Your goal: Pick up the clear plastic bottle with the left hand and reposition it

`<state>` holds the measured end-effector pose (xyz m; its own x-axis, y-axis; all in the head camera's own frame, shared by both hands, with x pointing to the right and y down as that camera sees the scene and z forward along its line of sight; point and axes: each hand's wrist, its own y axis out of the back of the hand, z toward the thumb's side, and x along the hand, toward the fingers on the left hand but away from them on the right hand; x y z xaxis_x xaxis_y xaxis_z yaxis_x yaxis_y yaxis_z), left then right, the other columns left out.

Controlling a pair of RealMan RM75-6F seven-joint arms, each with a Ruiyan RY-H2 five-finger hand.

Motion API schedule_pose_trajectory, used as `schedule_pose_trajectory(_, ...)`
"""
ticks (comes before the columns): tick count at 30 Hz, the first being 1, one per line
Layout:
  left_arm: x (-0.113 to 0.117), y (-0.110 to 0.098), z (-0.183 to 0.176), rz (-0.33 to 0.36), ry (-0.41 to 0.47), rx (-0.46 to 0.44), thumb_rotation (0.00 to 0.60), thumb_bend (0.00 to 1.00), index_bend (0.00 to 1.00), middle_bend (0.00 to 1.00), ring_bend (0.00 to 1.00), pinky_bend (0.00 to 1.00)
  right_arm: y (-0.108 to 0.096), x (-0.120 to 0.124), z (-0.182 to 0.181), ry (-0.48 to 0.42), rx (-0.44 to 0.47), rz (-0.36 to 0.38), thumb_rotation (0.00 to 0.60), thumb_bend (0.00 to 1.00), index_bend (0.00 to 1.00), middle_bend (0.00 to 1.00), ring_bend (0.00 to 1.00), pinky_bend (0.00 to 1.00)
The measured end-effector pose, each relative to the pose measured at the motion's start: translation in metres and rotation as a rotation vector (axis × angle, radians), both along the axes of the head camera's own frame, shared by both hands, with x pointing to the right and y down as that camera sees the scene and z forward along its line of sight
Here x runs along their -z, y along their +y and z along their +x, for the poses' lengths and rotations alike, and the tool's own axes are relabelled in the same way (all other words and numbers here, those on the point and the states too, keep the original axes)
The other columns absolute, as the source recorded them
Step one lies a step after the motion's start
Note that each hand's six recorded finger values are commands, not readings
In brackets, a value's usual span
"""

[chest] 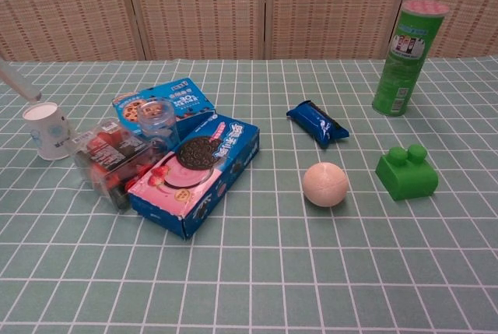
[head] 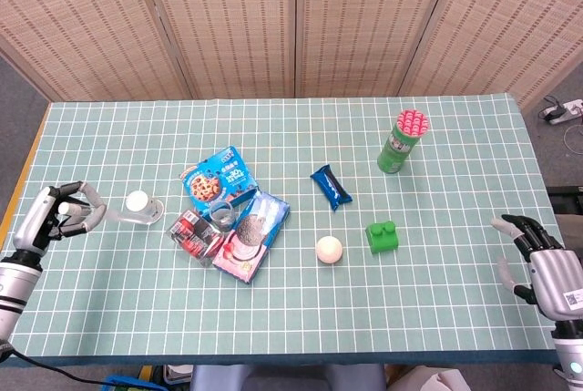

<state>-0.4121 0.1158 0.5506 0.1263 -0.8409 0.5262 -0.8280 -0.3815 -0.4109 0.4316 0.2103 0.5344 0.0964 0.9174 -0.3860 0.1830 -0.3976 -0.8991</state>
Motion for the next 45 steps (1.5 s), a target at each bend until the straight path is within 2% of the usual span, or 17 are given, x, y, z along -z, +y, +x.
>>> schedule_pose_trajectory(7, -0.005, 0.001, -0.002, 0.086, -0.325, -0.159, 0.600, 0.53, 0.79, 1.00, 1.00, 1.00, 0.000, 0.002, 0.000, -0.004, 0.000, 0.006, 0.600, 0.47, 0.23, 0.18, 0.13, 0.35)
schedule_pose_trajectory(11, -0.007, 0.002, 0.000, 0.097, -0.398, -0.186, 0.600, 0.53, 0.79, 1.00, 1.00, 1.00, 0.000, 0.003, 0.000, -0.006, 0.000, 0.007, 0.600, 0.47, 0.23, 0.18, 0.13, 0.35)
schedule_pose_trajectory(15, -0.007, 0.002, 0.002, 0.078, -0.324, -0.132, 0.600, 0.53, 0.79, 1.00, 1.00, 1.00, 0.000, 0.003, 0.000, -0.008, 0.000, 0.008, 0.600, 0.47, 0.23, 0.18, 0.13, 0.35)
schedule_pose_trajectory(23, -0.003, 0.002, 0.003, -0.006, 0.045, 0.077, 0.600, 0.53, 0.79, 1.00, 1.00, 1.00, 0.000, 0.003, 0.001, -0.009, 0.000, 0.007, 0.600, 0.47, 0.23, 0.18, 0.13, 0.35)
schedule_pose_trajectory(25, -0.002, 0.002, 0.002, -0.018, 0.098, 0.105, 0.600, 0.53, 0.79, 1.00, 1.00, 1.00, 0.000, 0.003, 0.001, -0.008, 0.000, 0.005, 0.600, 0.47, 0.23, 0.18, 0.13, 0.35)
schedule_pose_trajectory(28, -0.002, 0.002, 0.000, -0.019, 0.106, 0.109, 0.600, 0.53, 0.79, 1.00, 1.00, 1.00, 0.000, 0.002, 0.001, -0.006, 0.000, 0.002, 0.600, 0.47, 0.23, 0.18, 0.13, 0.35)
schedule_pose_trajectory(30, -0.003, 0.003, -0.001, -0.011, 0.072, 0.091, 0.600, 0.53, 0.79, 1.00, 1.00, 1.00, 0.000, 0.002, 0.000, -0.005, 0.000, 0.002, 0.600, 0.47, 0.23, 0.18, 0.13, 0.35)
schedule_pose_trajectory(32, -0.005, 0.004, -0.003, 0.004, 0.000, 0.052, 0.600, 0.53, 0.79, 1.00, 1.00, 1.00, 0.000, 0.001, 0.000, -0.004, 0.000, 0.002, 0.600, 0.47, 0.23, 0.18, 0.13, 0.35)
schedule_pose_trajectory(37, -0.011, 0.007, -0.005, 0.063, -0.240, -0.073, 0.600, 0.53, 0.79, 1.00, 1.00, 1.00, 0.000, 0.001, 0.001, -0.003, -0.001, -0.001, 0.600, 0.47, 0.23, 0.18, 0.13, 0.35)
schedule_pose_trajectory(40, -0.016, 0.009, -0.004, 0.093, -0.351, -0.122, 0.600, 0.53, 0.79, 1.00, 1.00, 1.00, 0.000, 0.001, 0.001, -0.004, -0.001, 0.001, 0.600, 0.47, 0.23, 0.18, 0.13, 0.35)
schedule_pose_trajectory(43, -0.018, 0.010, -0.002, 0.095, -0.383, -0.132, 0.600, 0.53, 0.79, 1.00, 1.00, 1.00, 0.000, 0.002, 0.001, -0.006, -0.003, 0.004, 0.600, 0.47, 0.23, 0.19, 0.13, 0.35)
schedule_pose_trajectory(45, -0.019, 0.011, -0.001, 0.084, -0.359, -0.116, 0.600, 0.53, 0.79, 1.00, 1.00, 1.00, 0.000, 0.002, 0.001, -0.006, -0.003, 0.003, 0.600, 0.47, 0.23, 0.19, 0.13, 0.35)
